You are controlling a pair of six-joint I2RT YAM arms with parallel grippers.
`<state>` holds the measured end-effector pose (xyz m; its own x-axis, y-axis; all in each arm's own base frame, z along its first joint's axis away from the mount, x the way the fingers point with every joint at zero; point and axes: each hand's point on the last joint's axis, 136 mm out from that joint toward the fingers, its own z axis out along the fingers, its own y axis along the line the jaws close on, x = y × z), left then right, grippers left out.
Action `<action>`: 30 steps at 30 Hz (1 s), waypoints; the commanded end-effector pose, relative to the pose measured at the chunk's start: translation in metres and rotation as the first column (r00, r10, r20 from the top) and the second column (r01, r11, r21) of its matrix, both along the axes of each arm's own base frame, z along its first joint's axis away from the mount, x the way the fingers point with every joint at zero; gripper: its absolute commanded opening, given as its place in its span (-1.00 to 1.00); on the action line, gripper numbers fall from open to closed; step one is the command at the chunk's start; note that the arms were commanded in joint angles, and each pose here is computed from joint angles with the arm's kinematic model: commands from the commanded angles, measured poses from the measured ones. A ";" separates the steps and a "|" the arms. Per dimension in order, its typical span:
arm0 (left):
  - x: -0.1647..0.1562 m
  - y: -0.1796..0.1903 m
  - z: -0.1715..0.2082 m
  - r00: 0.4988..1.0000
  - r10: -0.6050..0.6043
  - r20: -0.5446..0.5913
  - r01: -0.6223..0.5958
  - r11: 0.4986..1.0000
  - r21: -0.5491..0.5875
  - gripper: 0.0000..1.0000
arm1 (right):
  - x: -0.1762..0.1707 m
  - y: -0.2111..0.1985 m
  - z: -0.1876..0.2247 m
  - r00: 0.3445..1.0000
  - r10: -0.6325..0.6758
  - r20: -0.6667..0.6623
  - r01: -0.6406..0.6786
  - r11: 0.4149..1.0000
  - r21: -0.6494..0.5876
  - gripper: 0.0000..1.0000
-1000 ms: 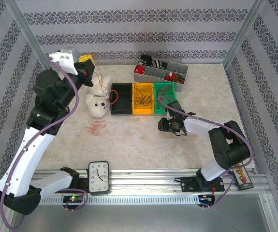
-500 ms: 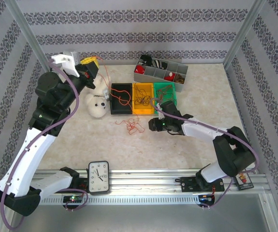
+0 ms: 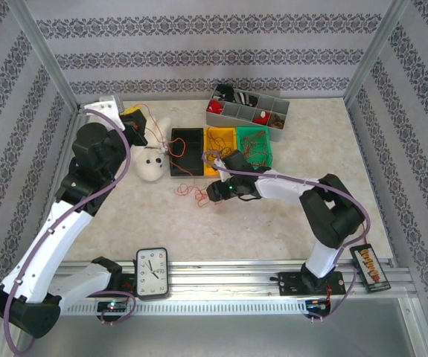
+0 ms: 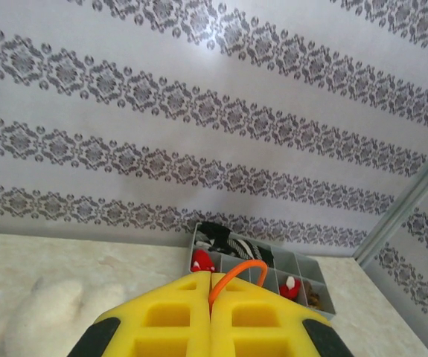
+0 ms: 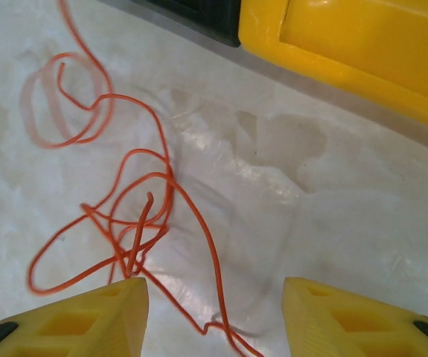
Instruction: Untangle the cables
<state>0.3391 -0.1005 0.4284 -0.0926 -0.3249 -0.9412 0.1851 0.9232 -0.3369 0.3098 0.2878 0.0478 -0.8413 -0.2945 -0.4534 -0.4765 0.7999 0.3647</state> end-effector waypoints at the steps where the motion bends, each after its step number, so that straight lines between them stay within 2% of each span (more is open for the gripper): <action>1: -0.003 0.012 0.006 0.999 0.051 0.013 -0.051 0.999 0.006 -1.00 | -0.002 0.011 -0.007 0.998 0.056 -0.005 -0.056 0.998 -0.033 0.04; 5: -0.003 0.012 0.005 0.999 0.050 0.011 -0.050 0.999 0.005 -1.00 | -0.005 0.013 -0.021 0.997 0.080 -0.024 -0.081 0.993 -0.087 0.02; 7: -0.004 0.010 0.006 0.999 0.038 0.015 -0.038 0.999 0.004 -1.00 | -0.005 0.014 -0.027 0.996 0.085 -0.031 -0.087 0.992 -0.092 -0.10; 8: -0.004 0.006 0.007 1.000 0.016 0.021 -0.016 1.000 0.006 -1.00 | -0.006 0.013 -0.029 0.996 0.085 -0.035 -0.088 0.991 -0.098 -0.26; 10: -0.006 -0.002 0.014 0.999 -0.034 0.041 0.034 0.999 0.000 -1.00 | -0.004 0.011 -0.031 0.996 0.075 -0.038 -0.079 0.991 -0.104 -0.70; 12: -0.011 -0.011 0.029 0.992 -0.092 0.087 0.093 0.996 -0.009 -1.00 | -0.002 0.006 -0.030 0.998 0.052 -0.033 -0.055 0.993 -0.101 -0.96; 16: -0.021 -0.018 0.064 0.972 -0.148 0.184 0.154 0.988 -0.019 -1.00 | -0.001 -0.007 -0.027 0.999 0.017 -0.031 -0.020 0.996 -0.087 -1.00; 21: -0.022 -0.022 0.107 0.944 -0.161 0.288 0.165 0.986 0.010 -1.00 | -0.015 -0.027 -0.028 0.999 -0.001 -0.041 -0.003 0.995 -0.102 -1.00; 27: 0.006 -0.034 0.134 0.920 -0.167 0.356 0.155 0.986 0.063 -1.00 | -0.029 -0.049 -0.027 0.999 -0.030 -0.043 0.024 0.993 -0.114 -1.00; 30: 0.030 -0.044 0.129 0.919 -0.173 0.355 0.154 0.985 0.080 -1.00 | -0.033 -0.056 -0.028 0.998 -0.046 -0.044 0.040 0.992 -0.118 -1.00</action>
<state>0.3547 -0.1382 0.5482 0.1445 -0.3188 -0.9367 0.4191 0.8773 -0.2339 0.2783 0.2411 0.0172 -0.8671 -0.3266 -0.3762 -0.4472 0.8431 0.2986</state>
